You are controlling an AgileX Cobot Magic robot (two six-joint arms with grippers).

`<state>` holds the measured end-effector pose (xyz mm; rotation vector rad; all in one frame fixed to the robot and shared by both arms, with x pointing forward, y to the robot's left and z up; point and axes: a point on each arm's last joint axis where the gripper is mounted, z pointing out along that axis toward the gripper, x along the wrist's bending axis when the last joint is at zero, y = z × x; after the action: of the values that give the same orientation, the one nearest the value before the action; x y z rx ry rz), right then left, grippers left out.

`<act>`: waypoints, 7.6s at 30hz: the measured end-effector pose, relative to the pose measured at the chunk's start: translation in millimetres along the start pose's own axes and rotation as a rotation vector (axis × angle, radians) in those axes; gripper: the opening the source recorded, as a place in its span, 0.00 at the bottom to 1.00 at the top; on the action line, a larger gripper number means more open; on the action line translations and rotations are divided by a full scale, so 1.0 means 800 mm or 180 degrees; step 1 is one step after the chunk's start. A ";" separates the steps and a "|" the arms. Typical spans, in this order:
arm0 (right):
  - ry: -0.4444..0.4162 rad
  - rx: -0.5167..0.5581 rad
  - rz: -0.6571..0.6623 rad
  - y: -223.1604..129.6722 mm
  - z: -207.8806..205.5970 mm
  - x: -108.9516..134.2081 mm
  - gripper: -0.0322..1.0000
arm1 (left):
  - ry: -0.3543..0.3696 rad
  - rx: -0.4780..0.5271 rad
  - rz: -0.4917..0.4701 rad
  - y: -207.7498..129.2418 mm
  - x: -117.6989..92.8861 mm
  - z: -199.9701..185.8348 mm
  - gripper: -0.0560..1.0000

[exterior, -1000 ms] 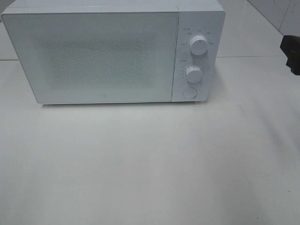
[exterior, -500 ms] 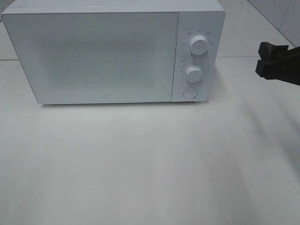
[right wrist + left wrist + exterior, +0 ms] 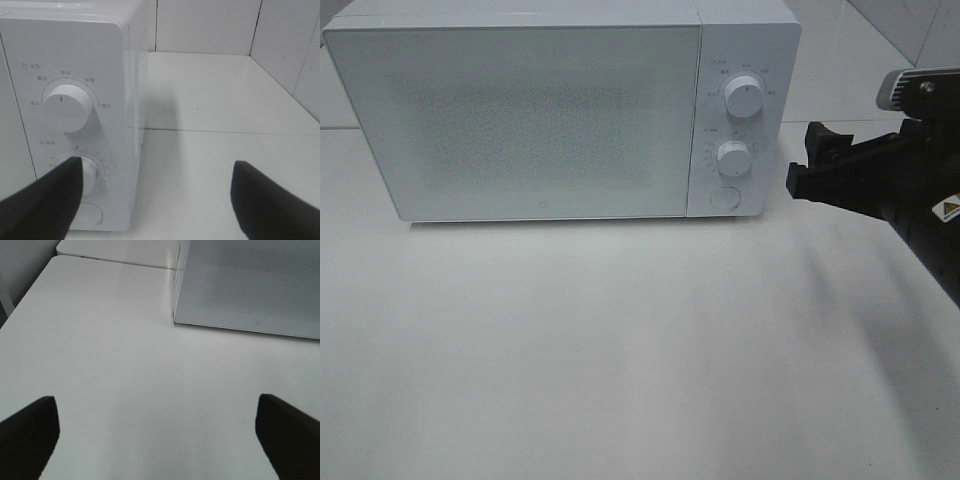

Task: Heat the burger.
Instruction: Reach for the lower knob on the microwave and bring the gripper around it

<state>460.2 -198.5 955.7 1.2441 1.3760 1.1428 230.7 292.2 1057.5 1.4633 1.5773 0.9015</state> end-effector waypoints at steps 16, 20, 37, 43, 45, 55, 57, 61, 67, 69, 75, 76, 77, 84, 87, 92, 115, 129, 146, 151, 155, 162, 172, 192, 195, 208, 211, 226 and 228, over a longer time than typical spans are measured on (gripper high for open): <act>-0.0009 0.0173 -0.0029 -0.024 -0.005 0.045 0.77 | 0.0000 0.0000 0.0000 0.000 0.000 0.000 0.99; -0.0026 0.0193 -0.0028 -0.026 -0.002 0.050 0.77 | 0.0000 0.0000 0.0000 0.000 0.000 0.000 0.99; -0.0015 0.0364 -0.0062 -0.054 0.013 0.062 0.77 | 0.0000 0.0000 0.0000 0.000 0.000 0.000 0.99; 0.0070 0.0307 -0.0030 -0.055 0.030 0.072 0.77 | 0.0000 0.0000 0.0000 0.000 0.000 0.000 0.99; 0.0068 0.0281 0.0000 -0.055 0.038 0.075 0.77 | 0.0000 0.0000 0.0000 0.000 0.000 0.000 0.99; -0.0070 0.0190 0.0165 -0.051 0.067 0.071 0.76 | 0.0000 0.0000 0.0000 0.000 0.000 0.000 0.99; -0.0082 0.0179 0.0190 -0.051 0.071 0.073 0.76 | 0.0003 0.0000 0.0002 0.000 0.000 0.000 0.99; -0.0073 0.0185 0.0176 -0.058 0.084 0.082 0.76 | 0.0003 0.0000 0.0002 0.000 0.000 0.000 0.99; -0.0037 0.0188 0.0151 -0.065 0.095 0.091 0.76 | 0.0003 0.0000 0.0002 0.000 0.000 0.000 0.99; -0.0023 0.0182 0.0146 -0.069 0.102 0.096 0.76 | 0.0003 0.0000 0.0002 0.000 0.000 0.000 0.99; 0.0018 0.0151 0.0131 -0.072 0.113 0.103 0.76 | 0.0003 0.0000 0.0002 0.000 0.000 0.000 0.99; 0.0015 0.0134 0.0141 -0.071 0.116 0.103 0.76 | 0.0003 0.0000 0.0002 0.000 0.000 0.000 0.99; 0.0033 0.0101 0.0137 -0.068 0.121 0.103 0.76 | 0.0006 0.0000 0.0003 0.000 0.000 0.000 0.99; 0.0049 0.0016 0.0119 -0.063 0.136 0.095 0.76 | 0.0006 0.0000 0.0003 0.000 0.000 0.000 0.99; 0.0038 0.0060 0.0088 -0.071 0.137 0.094 0.76 | 0.0008 0.0000 0.0005 0.000 0.000 0.000 0.99; 0.0025 0.0114 0.0055 -0.080 0.139 0.094 0.76 | 0.0017 0.0000 0.0009 0.000 0.001 0.000 0.99; -0.0008 0.0135 0.0094 -0.081 0.140 0.092 0.43 | 0.0022 0.0000 0.0012 0.000 0.001 0.000 0.99; 0.0000 0.0132 0.0090 -0.081 0.140 0.092 0.43 | 0.0022 0.0000 0.0012 0.000 0.001 0.000 0.99; -0.0001 0.0133 0.0933 -0.081 0.140 0.093 0.43 | 0.0022 0.0000 0.0012 0.000 0.001 0.000 0.99; -0.0008 0.0129 0.1492 -0.081 0.140 0.093 0.43 | 0.0022 0.0000 0.0012 0.000 0.001 0.000 0.99; -0.0016 0.0131 0.1834 -0.082 0.140 0.093 0.43 | 0.0022 0.0000 0.0012 0.000 0.001 0.000 0.99; -0.0002 0.0136 0.2890 -0.082 0.139 0.093 0.43 | 0.0022 0.0000 0.0012 0.000 0.001 0.000 0.99; 0.0015 0.0151 0.3780 -0.083 0.139 0.093 0.43 | 0.0022 0.0000 0.0012 0.000 0.001 0.000 0.99; 0.0022 0.0178 0.5701 -0.083 0.138 0.093 0.43 | 0.0022 0.0000 0.0012 0.000 0.001 0.000 0.99; 0.0018 0.0179 0.5822 -0.083 0.138 0.093 0.43 | 0.0022 0.0000 0.0012 0.000 0.001 0.000 0.99; 0.0017 0.0180 0.5883 -0.083 0.138 0.093 0.43 | 0.0022 0.0000 0.0012 0.000 0.001 0.000 0.99; 0.0017 0.0180 0.5873 -0.083 0.138 0.093 0.43 | 0.0022 0.0000 0.0012 0.000 0.001 0.000 0.99; -0.0016 0.0149 0.5739 -0.083 0.138 0.091 0.43 | 0.0022 0.0000 0.0012 0.000 0.001 0.000 0.99; -0.0015 0.0149 0.5723 -0.083 0.138 0.091 0.43 | 0.0022 0.0000 0.0012 0.000 0.001 0.000 0.99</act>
<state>555.9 -123.5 871.3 2.5372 -0.1307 2.1243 230.7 292.8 1057.5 1.4652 1.5801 0.9098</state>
